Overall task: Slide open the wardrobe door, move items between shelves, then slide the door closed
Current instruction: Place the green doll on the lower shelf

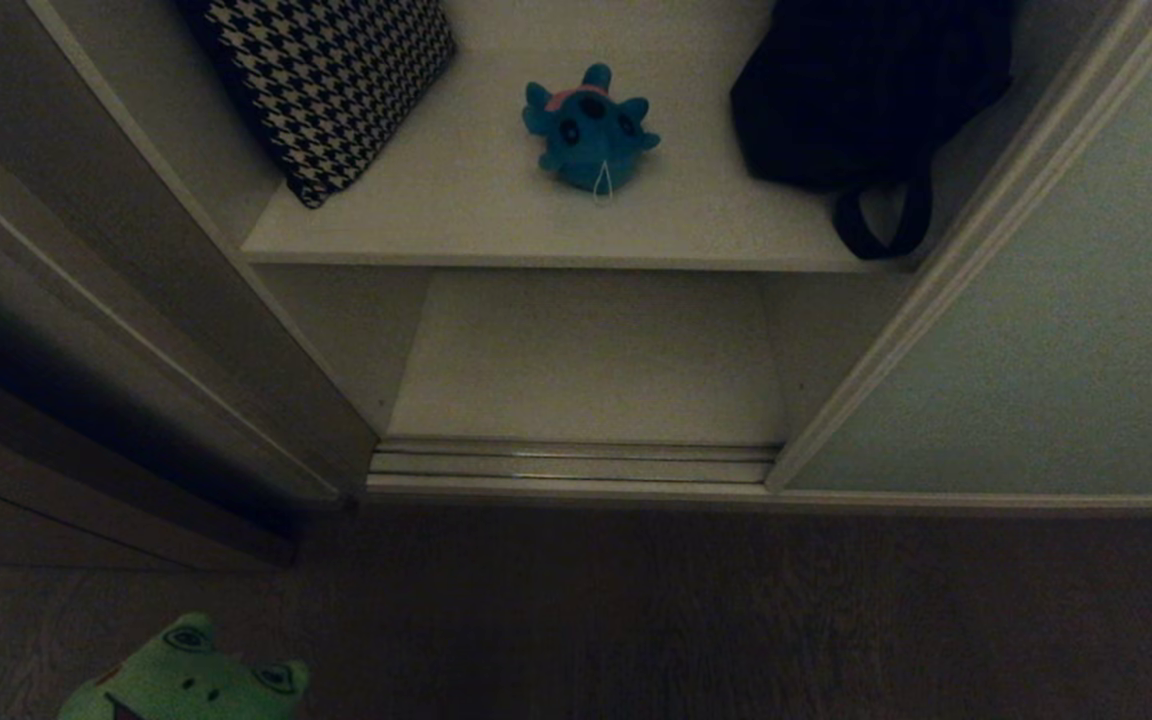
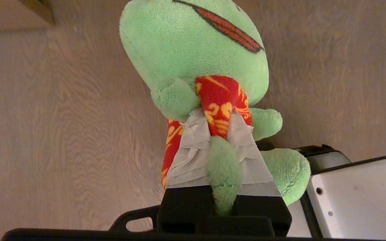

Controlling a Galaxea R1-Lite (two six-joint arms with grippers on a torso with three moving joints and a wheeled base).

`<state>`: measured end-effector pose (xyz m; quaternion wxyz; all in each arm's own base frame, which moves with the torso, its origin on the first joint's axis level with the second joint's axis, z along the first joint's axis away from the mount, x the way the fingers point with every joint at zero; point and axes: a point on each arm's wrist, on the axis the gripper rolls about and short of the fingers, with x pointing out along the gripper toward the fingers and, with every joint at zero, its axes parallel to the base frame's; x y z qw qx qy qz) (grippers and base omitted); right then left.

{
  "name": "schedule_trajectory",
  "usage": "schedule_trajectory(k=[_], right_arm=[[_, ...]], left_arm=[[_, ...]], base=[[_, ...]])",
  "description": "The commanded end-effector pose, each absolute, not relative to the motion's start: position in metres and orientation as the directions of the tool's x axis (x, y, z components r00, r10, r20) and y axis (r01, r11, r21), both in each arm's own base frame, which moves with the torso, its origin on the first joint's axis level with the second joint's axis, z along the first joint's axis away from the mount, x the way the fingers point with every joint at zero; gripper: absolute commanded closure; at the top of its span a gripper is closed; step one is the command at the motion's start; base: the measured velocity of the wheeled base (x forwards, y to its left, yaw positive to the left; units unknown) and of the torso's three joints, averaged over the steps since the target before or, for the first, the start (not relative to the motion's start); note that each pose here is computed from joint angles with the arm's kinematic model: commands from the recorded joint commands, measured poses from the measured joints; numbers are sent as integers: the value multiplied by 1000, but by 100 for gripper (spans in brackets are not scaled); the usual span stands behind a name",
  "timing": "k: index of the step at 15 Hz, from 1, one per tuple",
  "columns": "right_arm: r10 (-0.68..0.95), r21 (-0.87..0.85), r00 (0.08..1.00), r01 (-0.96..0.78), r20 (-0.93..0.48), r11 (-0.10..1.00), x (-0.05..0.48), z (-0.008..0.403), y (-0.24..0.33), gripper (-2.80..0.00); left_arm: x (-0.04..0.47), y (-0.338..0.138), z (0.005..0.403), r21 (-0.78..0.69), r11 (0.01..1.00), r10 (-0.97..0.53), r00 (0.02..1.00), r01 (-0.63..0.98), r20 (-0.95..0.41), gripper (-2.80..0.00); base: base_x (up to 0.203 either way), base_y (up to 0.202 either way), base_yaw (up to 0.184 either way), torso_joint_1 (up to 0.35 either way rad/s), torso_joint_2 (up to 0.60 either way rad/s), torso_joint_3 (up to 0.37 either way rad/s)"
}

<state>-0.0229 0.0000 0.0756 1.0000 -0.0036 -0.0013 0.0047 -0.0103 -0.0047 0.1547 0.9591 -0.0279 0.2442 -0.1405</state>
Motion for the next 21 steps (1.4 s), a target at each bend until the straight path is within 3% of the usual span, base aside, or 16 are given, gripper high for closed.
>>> schedule_trajectory(k=[1,8,16,21], right_arm=[[10,-8,1000,-10,3,1000,-23,76,0,0],[11,-8,1000,-11,3,1000,-23,76,0,0],[11,-8,1000,-11,3,1000,-23,76,0,0],[11,-8,1000,-11,3,1000,-23,76,0,0]], left_arm=[[11,-6,159,-141,959,-281,796,244,-536,0],[92,-11,163,-172,955,-296,709,244,-640,0],[181,-19,129,-295,921,-385,482,253,-787,0],[270,-29,108,-301,916,-397,487,265,-778,0]], base=[[0,0,0,10,5,-197],[0,0,0,2,2,-202],[0,0,0,3,1,-81],[0,0,0,0,0,0]])
